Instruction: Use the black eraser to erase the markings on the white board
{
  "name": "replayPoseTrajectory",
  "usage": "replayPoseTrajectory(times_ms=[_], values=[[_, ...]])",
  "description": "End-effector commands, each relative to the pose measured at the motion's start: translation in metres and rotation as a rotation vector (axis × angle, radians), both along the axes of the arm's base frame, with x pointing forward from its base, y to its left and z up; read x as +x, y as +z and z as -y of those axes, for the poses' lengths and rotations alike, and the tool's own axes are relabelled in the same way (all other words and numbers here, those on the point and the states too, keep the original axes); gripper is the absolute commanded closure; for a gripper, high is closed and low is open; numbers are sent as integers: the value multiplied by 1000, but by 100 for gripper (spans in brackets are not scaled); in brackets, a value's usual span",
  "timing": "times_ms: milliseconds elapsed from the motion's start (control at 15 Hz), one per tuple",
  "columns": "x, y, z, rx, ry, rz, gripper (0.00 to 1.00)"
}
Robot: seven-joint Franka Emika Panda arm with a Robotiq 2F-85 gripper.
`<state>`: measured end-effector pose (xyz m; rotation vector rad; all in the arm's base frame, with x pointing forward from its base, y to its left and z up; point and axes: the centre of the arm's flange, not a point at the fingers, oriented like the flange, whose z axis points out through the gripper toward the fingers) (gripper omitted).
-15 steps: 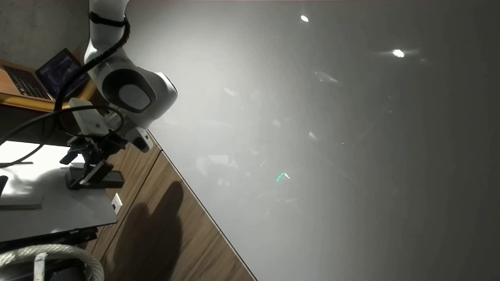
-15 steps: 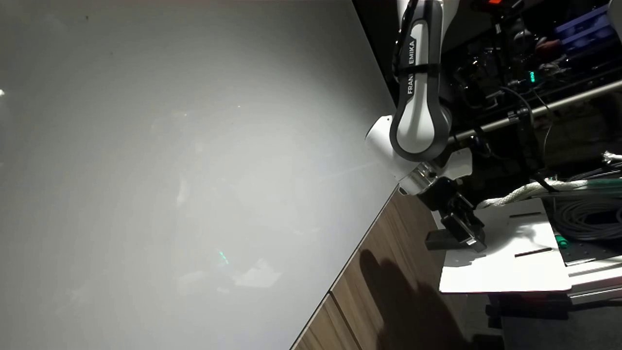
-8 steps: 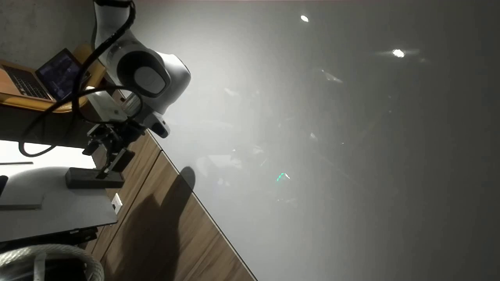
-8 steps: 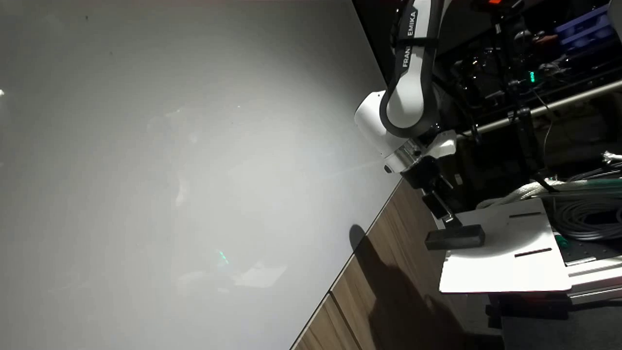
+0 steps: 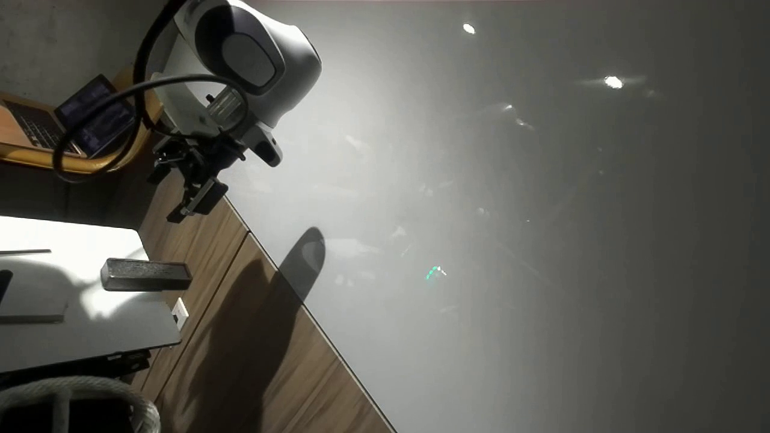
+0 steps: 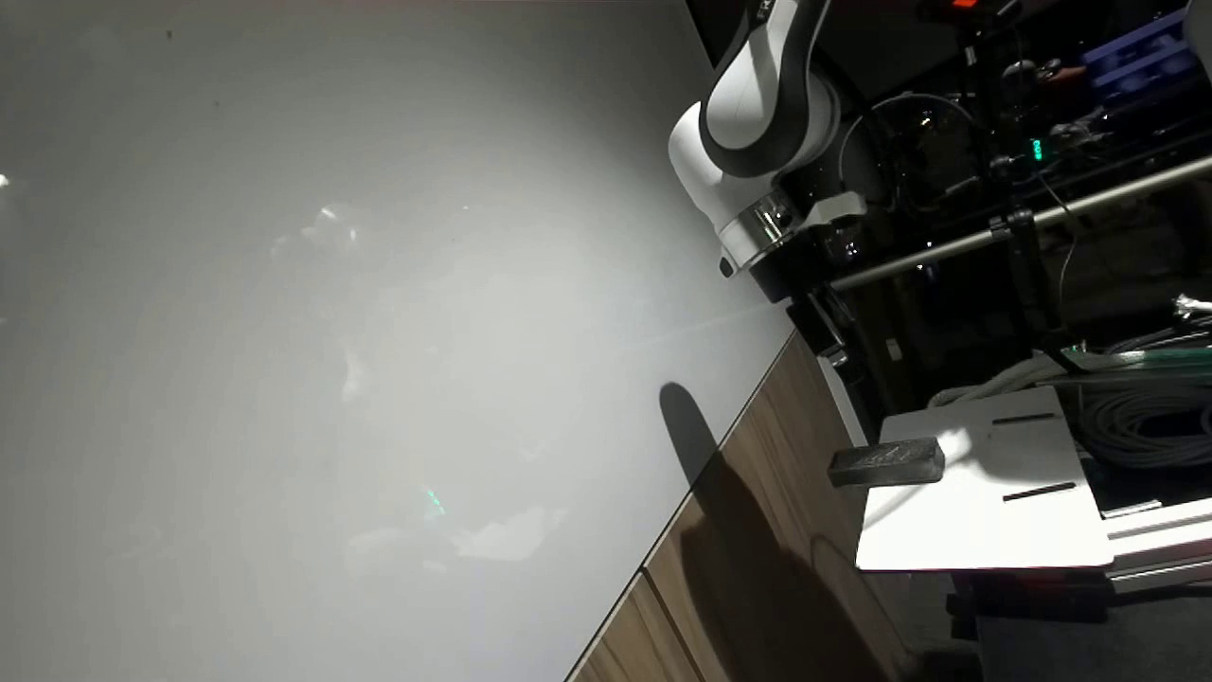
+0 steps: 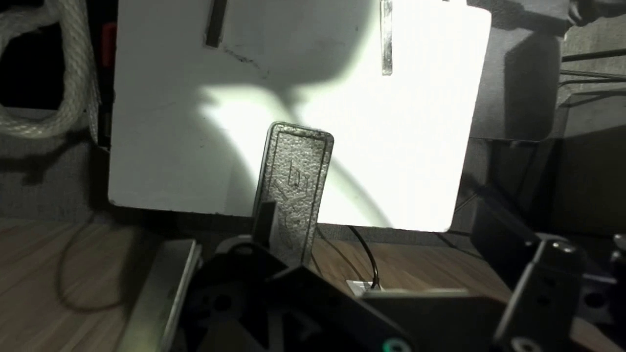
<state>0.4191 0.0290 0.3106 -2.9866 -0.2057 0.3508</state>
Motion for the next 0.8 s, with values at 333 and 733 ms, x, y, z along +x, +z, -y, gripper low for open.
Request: replayPoseTrajectory(times_ms=[333,733], values=[[-1,3,0,7,-4,1,0],[-1,3,0,7,-4,0,0]])
